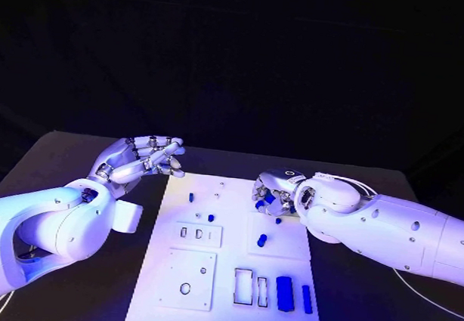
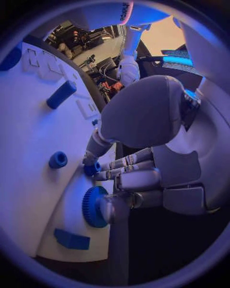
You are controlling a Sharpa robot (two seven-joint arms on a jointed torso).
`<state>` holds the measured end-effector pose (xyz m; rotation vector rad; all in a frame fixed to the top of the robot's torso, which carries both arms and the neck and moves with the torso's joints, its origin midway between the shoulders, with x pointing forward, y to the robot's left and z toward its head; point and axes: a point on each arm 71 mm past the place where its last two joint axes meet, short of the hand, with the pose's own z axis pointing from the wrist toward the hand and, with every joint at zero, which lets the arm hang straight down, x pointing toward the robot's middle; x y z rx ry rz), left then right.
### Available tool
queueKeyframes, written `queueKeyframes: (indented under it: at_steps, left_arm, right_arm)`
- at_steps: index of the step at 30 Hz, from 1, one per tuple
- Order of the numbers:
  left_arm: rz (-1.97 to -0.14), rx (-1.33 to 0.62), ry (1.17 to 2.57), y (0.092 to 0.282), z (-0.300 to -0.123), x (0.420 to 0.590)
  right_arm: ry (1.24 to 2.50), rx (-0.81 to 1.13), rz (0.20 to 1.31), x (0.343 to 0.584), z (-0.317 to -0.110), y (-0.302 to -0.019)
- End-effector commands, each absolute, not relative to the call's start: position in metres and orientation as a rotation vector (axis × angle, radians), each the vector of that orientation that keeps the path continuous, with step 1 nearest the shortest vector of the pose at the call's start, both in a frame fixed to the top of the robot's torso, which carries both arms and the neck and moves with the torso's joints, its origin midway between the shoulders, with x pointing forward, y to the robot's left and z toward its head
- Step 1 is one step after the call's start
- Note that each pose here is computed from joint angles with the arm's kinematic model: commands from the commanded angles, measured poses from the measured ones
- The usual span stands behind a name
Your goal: Assemble the parts on the task board
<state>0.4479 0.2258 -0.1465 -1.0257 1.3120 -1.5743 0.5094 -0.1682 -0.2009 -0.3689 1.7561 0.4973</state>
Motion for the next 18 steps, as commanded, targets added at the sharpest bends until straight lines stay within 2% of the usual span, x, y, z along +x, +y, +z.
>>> queueKeyframes:
  at_steps: [1,8,18]
  left_arm:
    - [-1.605,-1.008,1.31,0.2238,-0.1439,0.4471]
    - [-1.605,-1.008,1.312,0.2242,-0.1435,0.4474]
    - [-1.602,-1.011,1.316,0.2249,-0.1437,0.4479]
  right_arm:
    - [1.768,-0.384,0.477,0.5095,-0.203,-0.1686]
    - [1.756,-0.378,0.468,0.5104,-0.2026,-0.1701]
    - [1.672,-0.364,0.487,0.5087,-0.1962,-0.1676]
